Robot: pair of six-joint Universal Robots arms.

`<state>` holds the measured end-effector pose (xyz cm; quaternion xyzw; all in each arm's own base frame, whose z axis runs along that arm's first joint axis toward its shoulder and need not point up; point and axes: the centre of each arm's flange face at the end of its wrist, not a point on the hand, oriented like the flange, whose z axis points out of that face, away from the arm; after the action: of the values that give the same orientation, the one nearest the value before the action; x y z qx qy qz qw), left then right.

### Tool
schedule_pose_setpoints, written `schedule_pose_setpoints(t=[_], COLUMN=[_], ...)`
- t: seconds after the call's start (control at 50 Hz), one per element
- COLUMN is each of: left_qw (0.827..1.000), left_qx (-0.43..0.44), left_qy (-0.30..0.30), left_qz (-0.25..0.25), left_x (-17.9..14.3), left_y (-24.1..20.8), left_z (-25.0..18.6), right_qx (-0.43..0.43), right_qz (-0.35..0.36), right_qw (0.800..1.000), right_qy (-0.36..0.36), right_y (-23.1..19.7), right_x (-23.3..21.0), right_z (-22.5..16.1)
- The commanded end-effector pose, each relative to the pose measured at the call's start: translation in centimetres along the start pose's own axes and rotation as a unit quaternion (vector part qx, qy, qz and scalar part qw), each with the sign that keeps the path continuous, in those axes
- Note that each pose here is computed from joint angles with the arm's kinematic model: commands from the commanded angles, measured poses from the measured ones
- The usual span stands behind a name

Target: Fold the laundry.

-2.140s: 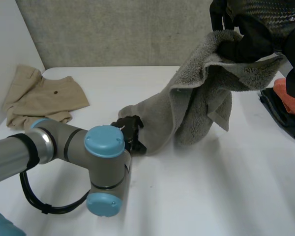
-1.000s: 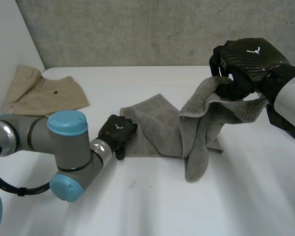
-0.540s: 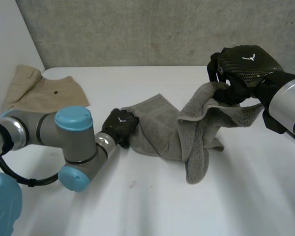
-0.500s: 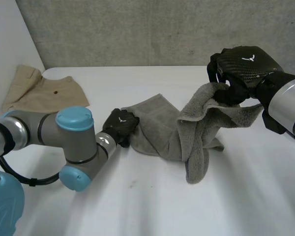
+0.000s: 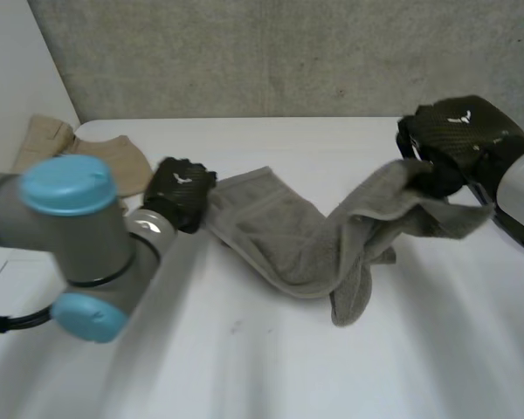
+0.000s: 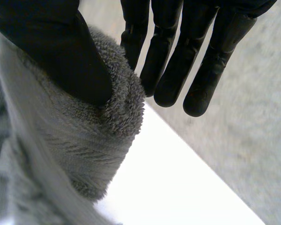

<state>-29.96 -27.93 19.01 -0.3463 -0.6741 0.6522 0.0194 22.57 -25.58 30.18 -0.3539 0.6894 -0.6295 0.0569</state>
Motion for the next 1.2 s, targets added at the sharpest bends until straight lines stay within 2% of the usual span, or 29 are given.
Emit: schedule_pose_setpoints(t=[0.02, 0.12, 0.18, 0.22, 0.3, 0.32, 0.38, 0.4, 0.48, 0.52, 0.62, 0.64, 0.72, 0.8, 0.88, 0.96, 1.06, 1.2], left_qw=[0.999, 0.998, 0.996, 0.995, 0.988, 0.980, 0.960, 0.945, 0.913, 0.910, 0.934, 0.944, 0.967, 0.978, 0.983, 0.984, 0.984, 0.983], left_qx=[-0.009, -0.019, -0.009, 0.009, 0.079, 0.126, 0.201, 0.237, 0.288, 0.294, 0.243, 0.218, 0.150, 0.083, 0.020, 0.000, 0.009, 0.032], left_qy=[-0.052, -0.061, -0.085, -0.095, -0.130, -0.150, -0.184, -0.209, -0.253, -0.258, -0.225, -0.206, -0.154, -0.128, -0.107, -0.098, -0.101, -0.106], left_qz=[-0.001, -0.004, -0.008, -0.011, -0.016, -0.028, -0.062, -0.088, -0.137, -0.138, -0.136, -0.135, -0.137, -0.144, -0.149, -0.147, -0.146, -0.148], left_x=[-4.2, -4.9, -6.5, -7.1, -9.4, -10.8, -13.1, -14.6, -16.6, -16.9, -14.8, -13.7, -10.5, -8.2, -6.1, -5.2, -5.6, -6.2], left_y=[-0.7, 0.3, 0.5, -0.2, -3.5, -5.9, -9.6, -10.9, -12.8, -13.1, -10.3, -8.7, -4.0, 0.3, 4.3, 5.5, 4.7, 3.0], left_z=[-4.4, -3.3, -0.6, 1.0, 4.5, 5.2, 5.5, 5.5, 4.4, 3.7, 2.3, 2.1, 1.5, 0.9, 1.1, 0.9, 0.6, -0.6], right_qx=[-0.137, -0.159, -0.143, -0.120, -0.007, 0.054, 0.143, 0.190, 0.222, 0.214, 0.119, 0.103, 0.026, -0.034, -0.093, -0.129, -0.132, -0.084], right_qz=[-0.114, -0.124, -0.121, -0.118, -0.107, -0.101, -0.095, -0.093, -0.097, -0.096, -0.078, -0.076, -0.098, -0.136, -0.143, -0.132, -0.100, 0.027], right_qw=[0.983, 0.978, 0.982, 0.986, 0.989, 0.983, 0.966, 0.953, 0.945, 0.950, 0.984, 0.987, 0.994, 0.990, 0.985, 0.981, 0.985, 0.996], right_qy=[-0.044, -0.062, -0.039, -0.010, 0.101, 0.143, 0.194, 0.216, 0.221, 0.208, 0.109, 0.097, 0.051, 0.014, -0.039, -0.064, -0.045, 0.016], right_y=[5.2, 7.3, 7.9, 7.5, 3.9, 1.8, -1.3, -3.3, -5.9, -5.9, -2.9, -2.4, 0.8, 4.7, 9.4, 12.2, 12.6, 9.8], right_x=[0.6, 0.4, 1.4, 2.4, 5.8, 6.9, 8.5, 9.3, 9.7, 9.4, 6.9, 6.5, 4.8, 2.8, 0.0, -2.1, -2.0, 0.4], right_z=[0.9, 3.0, 5.7, 7.1, 10.1, 10.8, 11.1, 10.6, 9.2, 8.9, 8.5, 8.4, 8.2, 8.7, 9.6, 10.4, 10.5, 7.9])
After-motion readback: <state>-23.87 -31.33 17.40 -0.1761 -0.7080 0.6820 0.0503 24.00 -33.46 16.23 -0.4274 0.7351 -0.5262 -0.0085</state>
